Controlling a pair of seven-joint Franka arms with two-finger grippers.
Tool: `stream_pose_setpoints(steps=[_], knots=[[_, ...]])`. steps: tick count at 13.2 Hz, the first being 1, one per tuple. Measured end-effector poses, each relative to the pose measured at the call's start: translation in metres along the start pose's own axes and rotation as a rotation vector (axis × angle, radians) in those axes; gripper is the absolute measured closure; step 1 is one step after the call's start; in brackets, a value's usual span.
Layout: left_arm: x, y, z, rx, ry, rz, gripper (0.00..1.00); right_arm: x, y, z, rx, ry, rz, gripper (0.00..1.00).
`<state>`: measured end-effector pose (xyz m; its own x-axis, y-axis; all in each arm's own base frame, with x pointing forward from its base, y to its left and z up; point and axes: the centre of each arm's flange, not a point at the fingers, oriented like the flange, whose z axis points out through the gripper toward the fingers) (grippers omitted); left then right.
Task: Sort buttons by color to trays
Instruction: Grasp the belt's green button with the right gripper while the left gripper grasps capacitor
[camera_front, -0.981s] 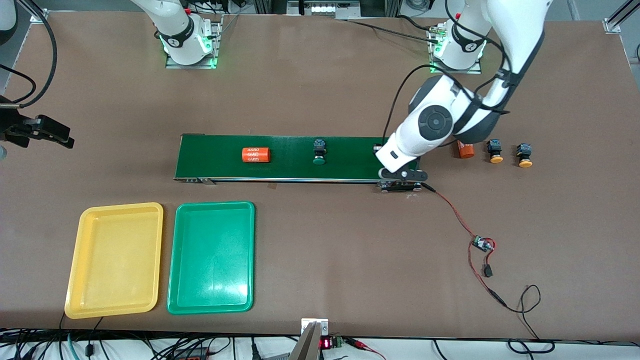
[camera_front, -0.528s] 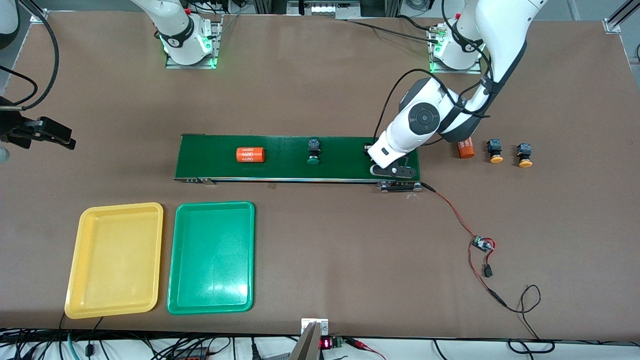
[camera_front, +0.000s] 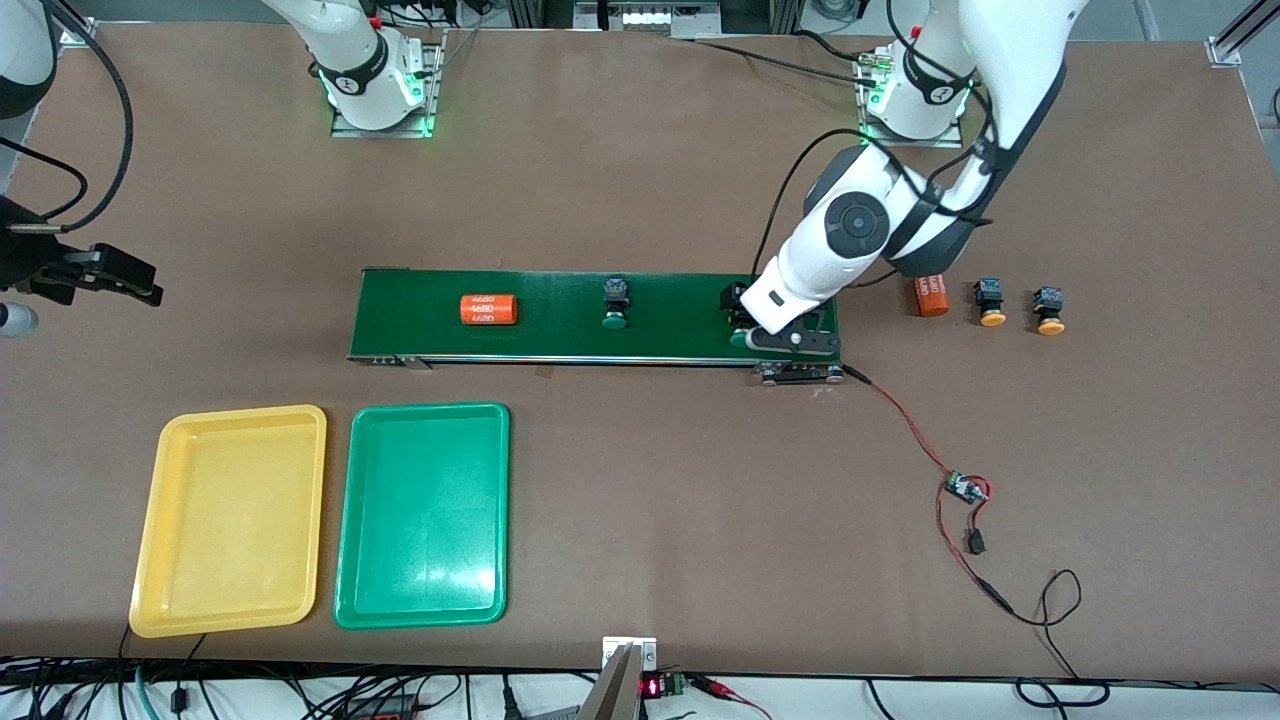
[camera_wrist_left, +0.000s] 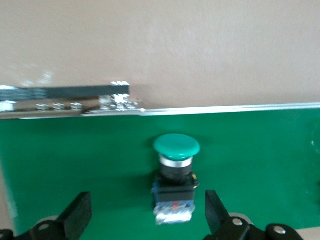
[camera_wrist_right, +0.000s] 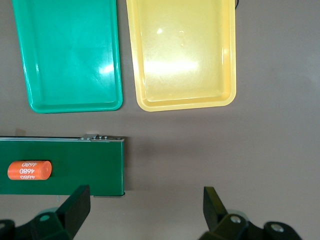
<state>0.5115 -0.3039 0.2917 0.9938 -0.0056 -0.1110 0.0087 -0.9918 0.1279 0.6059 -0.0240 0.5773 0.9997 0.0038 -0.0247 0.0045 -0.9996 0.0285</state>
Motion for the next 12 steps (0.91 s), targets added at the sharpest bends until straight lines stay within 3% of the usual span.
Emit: stream_pose_setpoints(steps=[3, 5, 9, 12], knots=[[0.015, -0.041, -0.056, 0.068, -0.001, -0.075, 0.0, 0.002, 0.0, 0.005, -0.001, -0.007, -0.001, 0.0], [0.032, -0.098, -0.069, 0.104, -0.013, -0.162, 0.0, 0.006, -0.005, 0.013, -0.001, -0.019, -0.008, 0.0], [0.045, -0.219, -0.059, 0.149, -0.138, -0.08, 0.0, 0.013, -0.041, 0.034, -0.004, -0.049, -0.063, 0.0], [0.029, -0.275, -0.035, 0.151, -0.243, -0.045, 0.0, 0.017, -0.077, 0.067, -0.006, -0.058, -0.113, 0.0]])
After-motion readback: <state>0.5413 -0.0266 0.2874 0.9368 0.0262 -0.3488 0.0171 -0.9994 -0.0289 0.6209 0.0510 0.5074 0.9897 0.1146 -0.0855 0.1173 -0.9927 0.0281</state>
